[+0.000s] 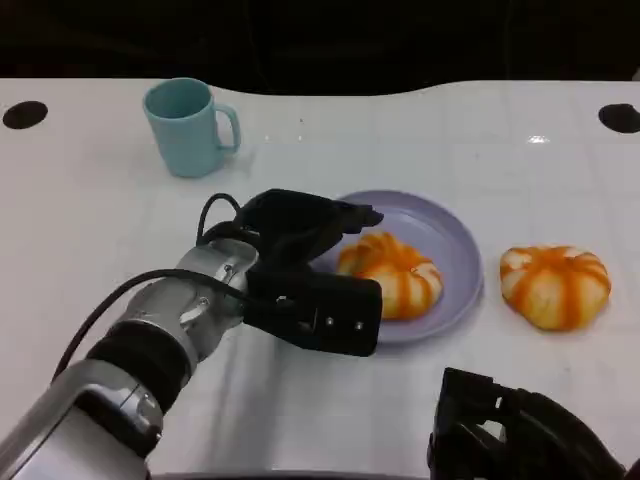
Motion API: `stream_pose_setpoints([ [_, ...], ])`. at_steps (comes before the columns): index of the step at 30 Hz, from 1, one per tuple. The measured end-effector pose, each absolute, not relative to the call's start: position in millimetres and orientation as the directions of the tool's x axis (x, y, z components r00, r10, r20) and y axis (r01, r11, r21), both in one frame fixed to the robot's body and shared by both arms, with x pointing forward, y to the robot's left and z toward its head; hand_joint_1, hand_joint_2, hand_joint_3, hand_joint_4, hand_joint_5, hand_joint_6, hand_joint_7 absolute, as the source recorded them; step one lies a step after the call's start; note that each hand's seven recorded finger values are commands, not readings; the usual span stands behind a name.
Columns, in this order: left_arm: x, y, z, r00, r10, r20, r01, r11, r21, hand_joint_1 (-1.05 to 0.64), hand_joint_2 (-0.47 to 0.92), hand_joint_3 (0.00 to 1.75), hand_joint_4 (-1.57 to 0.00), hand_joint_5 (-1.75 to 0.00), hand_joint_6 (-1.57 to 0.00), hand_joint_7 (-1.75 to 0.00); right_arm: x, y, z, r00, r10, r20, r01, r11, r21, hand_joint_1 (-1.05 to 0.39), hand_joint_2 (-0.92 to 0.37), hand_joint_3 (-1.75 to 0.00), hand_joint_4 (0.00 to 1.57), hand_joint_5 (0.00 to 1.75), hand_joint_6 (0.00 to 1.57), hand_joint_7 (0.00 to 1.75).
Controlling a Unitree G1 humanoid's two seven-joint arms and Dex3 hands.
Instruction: Grasp the bread from the table and place it into the plate.
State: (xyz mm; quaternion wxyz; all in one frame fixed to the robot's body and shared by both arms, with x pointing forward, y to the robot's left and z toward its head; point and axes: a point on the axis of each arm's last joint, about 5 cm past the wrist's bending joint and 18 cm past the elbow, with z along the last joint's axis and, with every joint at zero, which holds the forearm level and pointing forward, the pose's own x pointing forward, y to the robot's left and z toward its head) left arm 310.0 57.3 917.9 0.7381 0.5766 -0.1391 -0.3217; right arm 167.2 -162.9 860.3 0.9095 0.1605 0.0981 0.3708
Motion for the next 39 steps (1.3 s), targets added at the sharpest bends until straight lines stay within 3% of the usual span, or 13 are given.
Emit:
stream_pose_setpoints([
  [9, 313.4, 60.7, 925.8, 0.756, -0.637, -0.151, 0.294, 0.126, 0.947, -0.75, 0.92, 0.34, -0.45, -0.32, -0.42, -0.05, 167.1, -162.2, 860.2, 0.710, 0.702, -0.063, -0.638, 0.678, 0.366, -0.55, -0.92, -0.41, 0.63, 1.75, 0.45, 1.70],
  [14, 314.2, 65.9, 935.5, 0.754, -0.653, -0.074, 0.272, 0.207, 0.940, -0.72, 0.92, 0.33, -0.55, -0.38, -0.46, -0.06, 166.6, -162.3, 859.9, 0.710, 0.702, -0.063, -0.637, 0.677, 0.369, -0.55, -0.92, -0.42, 0.62, 1.75, 0.44, 1.70],
  [20, 301.9, 82.4, 927.5, 0.755, -0.652, 0.072, 0.312, 0.454, 0.835, -0.65, 0.92, 0.25, -0.62, -0.80, -0.63, -0.11, 166.3, -163.5, 859.4, 0.711, 0.700, -0.059, -0.636, 0.677, 0.370, -0.54, -0.92, -0.42, 0.62, 1.75, 0.44, 1.70],
  [21, 298.7, 85.6, 923.6, 0.759, -0.645, 0.092, 0.325, 0.497, 0.805, -0.65, 0.92, 0.25, -0.60, -0.95, -0.67, -0.13, 166.5, -163.7, 859.5, 0.712, 0.700, -0.058, -0.636, 0.677, 0.369, -0.54, -0.92, -0.42, 0.62, 1.75, 0.44, 1.70],
  [22, 295.6, 89.3, 920.6, 0.767, -0.631, 0.116, 0.333, 0.546, 0.769, -0.62, 0.92, 0.24, -0.57, -1.23, -0.73, -0.19, 166.7, -163.9, 859.5, 0.712, 0.700, -0.057, -0.637, 0.677, 0.368, -0.54, -0.92, -0.42, 0.62, 1.75, 0.44, 1.71],
  [24, 290.9, 95.1, 917.3, 0.778, -0.610, 0.151, 0.349, 0.619, 0.703, -0.61, 0.92, 0.24, -0.55, -1.38, -0.76, -0.22, 167.1, -164.3, 859.2, 0.712, 0.700, -0.057, -0.637, 0.678, 0.368, -0.54, -0.92, -0.42, 0.62, 1.75, 0.43, 1.71],
  [25, 289.1, 97.4, 916.3, 0.781, -0.603, 0.163, 0.355, 0.643, 0.678, -0.58, 0.92, 0.26, -0.56, -1.60, -0.59, -0.81, 167.5, -164.3, 859.3, 0.711, 0.701, -0.057, -0.638, 0.677, 0.367, -0.53, -0.92, -0.42, 0.62, 1.75, 0.43, 1.70],
  [27, 285.1, 102.7, 916.4, 0.783, -0.591, 0.192, 0.381, 0.700, 0.603, -0.55, 0.92, 0.27, -0.59, -1.71, -0.41, -1.42, 168.6, -164.0, 859.7, 0.709, 0.704, -0.054, -0.642, 0.674, 0.366, -0.54, -0.92, -0.42, 0.61, 1.75, 0.43, 1.69],
  [28, 281.9, 105.3, 916.3, 0.780, -0.588, 0.213, 0.401, 0.732, 0.552, -0.54, 0.92, 0.27, -0.60, -1.73, -0.40, -1.55, 168.8, -164.2, 859.7, 0.709, 0.703, -0.054, -0.642, 0.674, 0.365, -0.54, -0.92, -0.41, 0.61, 1.75, 0.44, 1.69],
  [31, 271.3, 111.4, 913.6, 0.772, -0.581, 0.258, 0.465, 0.793, 0.393, -0.58, 0.92, 0.31, -0.64, -1.74, -0.42, -1.70, 168.7, -164.2, 859.6, 0.710, 0.702, -0.057, -0.640, 0.676, 0.365, -0.54, -0.92, -0.42, 0.62, 1.75, 0.45, 1.69],
  [39, 241.3, 133.8, 904.7, 0.789, -0.546, 0.281, 0.535, 0.836, 0.123, -0.67, 0.92, 0.33, -0.80, -1.75, -0.56, -1.67, 167.6, -164.7, 859.8, 0.712, 0.700, -0.062, -0.635, 0.679, 0.367, -0.54, -0.92, -0.43, 0.62, 1.75, 0.44, 1.72],
])
